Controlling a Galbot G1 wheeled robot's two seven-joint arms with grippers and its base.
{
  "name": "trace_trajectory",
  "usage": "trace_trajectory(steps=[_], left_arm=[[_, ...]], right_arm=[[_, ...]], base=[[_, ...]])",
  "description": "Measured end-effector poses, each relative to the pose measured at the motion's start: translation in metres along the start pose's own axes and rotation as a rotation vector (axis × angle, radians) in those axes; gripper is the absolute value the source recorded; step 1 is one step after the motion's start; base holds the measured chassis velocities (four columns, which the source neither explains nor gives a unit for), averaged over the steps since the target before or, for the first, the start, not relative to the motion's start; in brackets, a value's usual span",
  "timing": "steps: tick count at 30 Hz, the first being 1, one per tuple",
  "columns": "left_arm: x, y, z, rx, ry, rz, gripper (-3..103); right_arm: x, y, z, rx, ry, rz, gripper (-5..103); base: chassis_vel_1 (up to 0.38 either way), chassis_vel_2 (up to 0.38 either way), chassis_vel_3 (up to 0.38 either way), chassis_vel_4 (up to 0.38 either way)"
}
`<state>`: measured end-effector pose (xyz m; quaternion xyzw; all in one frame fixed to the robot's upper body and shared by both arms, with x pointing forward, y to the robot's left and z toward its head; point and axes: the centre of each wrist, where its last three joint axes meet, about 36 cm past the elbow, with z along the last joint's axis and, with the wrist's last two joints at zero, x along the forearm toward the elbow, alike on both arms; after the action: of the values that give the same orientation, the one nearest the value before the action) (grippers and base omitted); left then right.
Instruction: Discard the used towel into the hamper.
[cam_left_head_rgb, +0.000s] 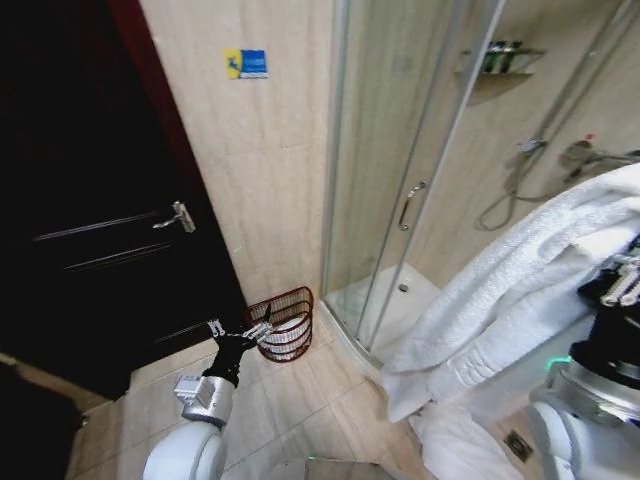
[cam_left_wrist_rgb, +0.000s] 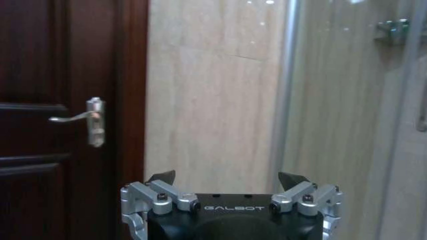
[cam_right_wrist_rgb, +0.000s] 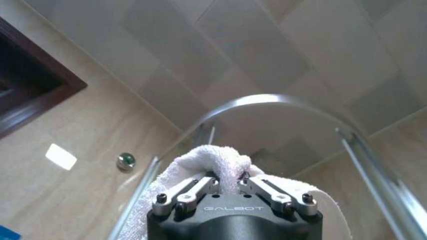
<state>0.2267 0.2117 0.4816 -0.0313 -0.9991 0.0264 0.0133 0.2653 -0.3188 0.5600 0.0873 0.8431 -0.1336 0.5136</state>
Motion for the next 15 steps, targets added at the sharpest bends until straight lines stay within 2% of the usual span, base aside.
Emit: trace_trajectory(steps=[10,15], left_arm=[[0.0,0.0,0.0,0.0,0.0,0.0,100],[0.0,0.0,0.0,0.0,0.0,0.0,100]], right_arm=[[0.0006,-0.0016,0.0021,0.008,0.006,0.002,11],[0.0013,-0.0011,0.0023,0.02,0.008,-0.002,11]], base=[[0.088,0.074,0.079,0.081],[0.019,0.031,0.034,0.042]])
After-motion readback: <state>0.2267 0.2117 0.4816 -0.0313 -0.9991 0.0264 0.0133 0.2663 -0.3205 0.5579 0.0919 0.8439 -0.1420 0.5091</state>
